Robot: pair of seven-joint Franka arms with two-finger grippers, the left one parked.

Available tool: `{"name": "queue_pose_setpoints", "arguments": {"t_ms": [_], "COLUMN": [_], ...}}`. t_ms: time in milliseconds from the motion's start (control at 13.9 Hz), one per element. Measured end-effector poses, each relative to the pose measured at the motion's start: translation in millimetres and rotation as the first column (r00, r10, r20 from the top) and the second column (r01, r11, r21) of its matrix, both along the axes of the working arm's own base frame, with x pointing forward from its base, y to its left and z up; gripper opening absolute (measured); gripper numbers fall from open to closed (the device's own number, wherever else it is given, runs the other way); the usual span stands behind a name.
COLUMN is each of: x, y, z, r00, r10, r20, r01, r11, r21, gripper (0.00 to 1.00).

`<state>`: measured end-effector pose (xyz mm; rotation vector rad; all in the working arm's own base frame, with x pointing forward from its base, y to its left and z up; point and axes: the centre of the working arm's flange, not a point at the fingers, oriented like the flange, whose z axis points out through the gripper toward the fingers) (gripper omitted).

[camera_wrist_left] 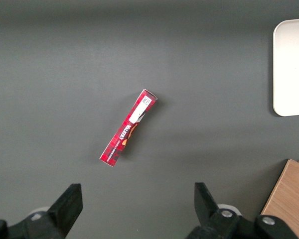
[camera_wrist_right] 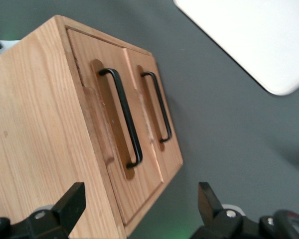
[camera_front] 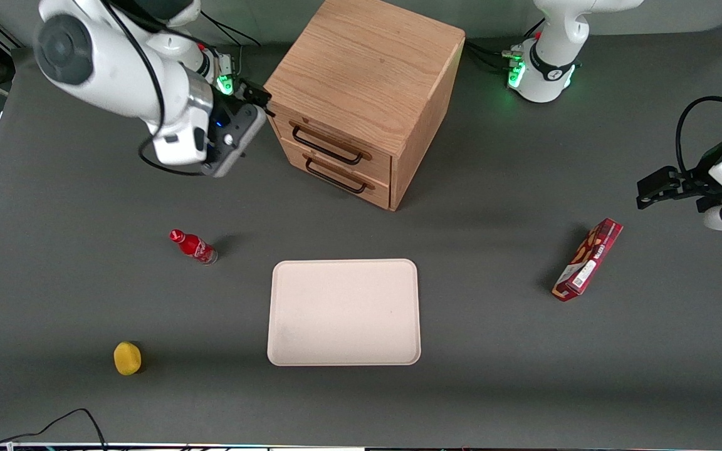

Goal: Open upper drawer

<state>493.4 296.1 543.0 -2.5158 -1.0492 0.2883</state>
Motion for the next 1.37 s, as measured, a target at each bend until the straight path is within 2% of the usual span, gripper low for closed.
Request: {"name": "queue_pose_setpoints", "arguments": {"t_ms": [216,433,866,1371], "x": [11,15,-4,-16], "y": [28,48,68,74], "z": [-45,-82,-131,-155], "r00": [0.998,0.998,0.999,0.999], "r10": [0.043,0.043,0.034,0.028], "r20": [-0.036,-0.041,-0.024,-0.015], "r01": [-0.042,-0.04,-0.032,-0.027], "r11": [0.998,0.996,0.996,0.997], "r21": [0.045,0.074,0.077,0.073], "gripper": [1.0,1.0,1.0,1.0]}}
